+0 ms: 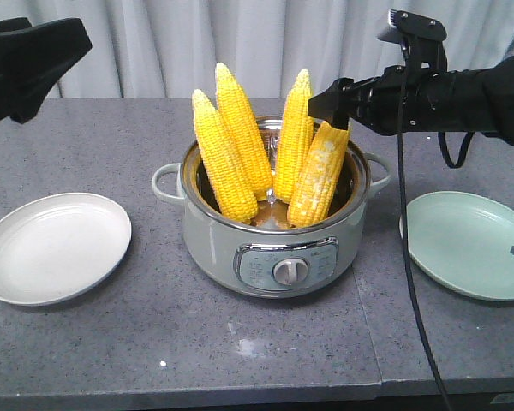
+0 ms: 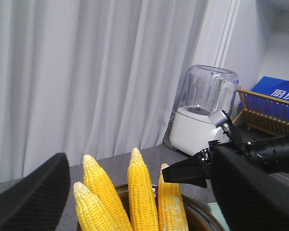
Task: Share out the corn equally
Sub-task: 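Reach the right gripper to the corn cob nearest the green plate, then close the right gripper on the cob and lift it out of the pot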
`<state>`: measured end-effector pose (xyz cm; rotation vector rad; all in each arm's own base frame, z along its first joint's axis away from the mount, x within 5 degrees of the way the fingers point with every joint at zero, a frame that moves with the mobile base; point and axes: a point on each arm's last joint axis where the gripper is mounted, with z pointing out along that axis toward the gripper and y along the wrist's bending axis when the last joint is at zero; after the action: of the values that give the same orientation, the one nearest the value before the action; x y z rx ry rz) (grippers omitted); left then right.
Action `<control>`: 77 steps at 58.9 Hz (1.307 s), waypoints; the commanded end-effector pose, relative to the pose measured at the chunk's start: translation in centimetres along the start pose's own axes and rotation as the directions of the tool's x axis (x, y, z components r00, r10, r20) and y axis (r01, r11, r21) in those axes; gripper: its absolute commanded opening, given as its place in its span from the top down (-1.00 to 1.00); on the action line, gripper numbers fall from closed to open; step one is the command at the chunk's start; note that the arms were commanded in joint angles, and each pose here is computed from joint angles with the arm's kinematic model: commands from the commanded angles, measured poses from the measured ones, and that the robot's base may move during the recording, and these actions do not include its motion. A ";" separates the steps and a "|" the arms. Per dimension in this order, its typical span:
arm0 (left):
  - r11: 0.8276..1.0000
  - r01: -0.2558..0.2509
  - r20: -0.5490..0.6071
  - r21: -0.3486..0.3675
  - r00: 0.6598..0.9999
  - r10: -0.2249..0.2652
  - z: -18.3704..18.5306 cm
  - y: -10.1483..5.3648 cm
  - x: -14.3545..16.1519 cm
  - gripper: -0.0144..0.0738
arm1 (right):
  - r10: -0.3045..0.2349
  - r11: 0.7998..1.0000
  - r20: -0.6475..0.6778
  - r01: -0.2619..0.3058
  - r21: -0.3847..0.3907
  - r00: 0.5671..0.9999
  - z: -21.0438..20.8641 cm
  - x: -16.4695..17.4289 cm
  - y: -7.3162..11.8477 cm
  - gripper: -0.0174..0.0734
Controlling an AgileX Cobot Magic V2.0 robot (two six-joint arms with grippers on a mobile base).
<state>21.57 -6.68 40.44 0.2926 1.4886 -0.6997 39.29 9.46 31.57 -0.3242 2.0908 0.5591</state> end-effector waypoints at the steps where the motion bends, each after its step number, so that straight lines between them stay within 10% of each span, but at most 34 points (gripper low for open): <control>1: 0.999 0.023 0.057 0.033 0.998 -0.025 -0.2 -0.8 -1.5 -0.59 | -0.027 0.999 0.111 0.023 0.038 0.993 -1.5 -2.2 0.5 -0.66; 28: 0.999 0.023 0.057 0.032 0.998 -0.025 -0.2 -0.8 -1.5 -0.59 | -0.045 0.998 0.071 0.042 0.045 0.996 -0.2 -1.4 -0.1 -0.55; 55: 0.999 0.024 0.058 0.036 0.998 -0.026 -0.2 -0.9 -1.5 -0.59 | -0.096 0.995 0.066 0.094 0.038 0.993 -0.4 -1.5 0.1 0.64; 77: 1.000 -0.001 0.054 0.024 0.999 0.000 0.2 -0.6 -1.9 -0.59 | -0.195 0.981 0.307 0.182 0.071 0.931 -8.2 -7.4 3.6 0.63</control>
<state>21.66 -6.68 40.60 0.2961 1.4858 -0.6954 38.40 9.27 36.64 -0.4140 1.9270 0.4610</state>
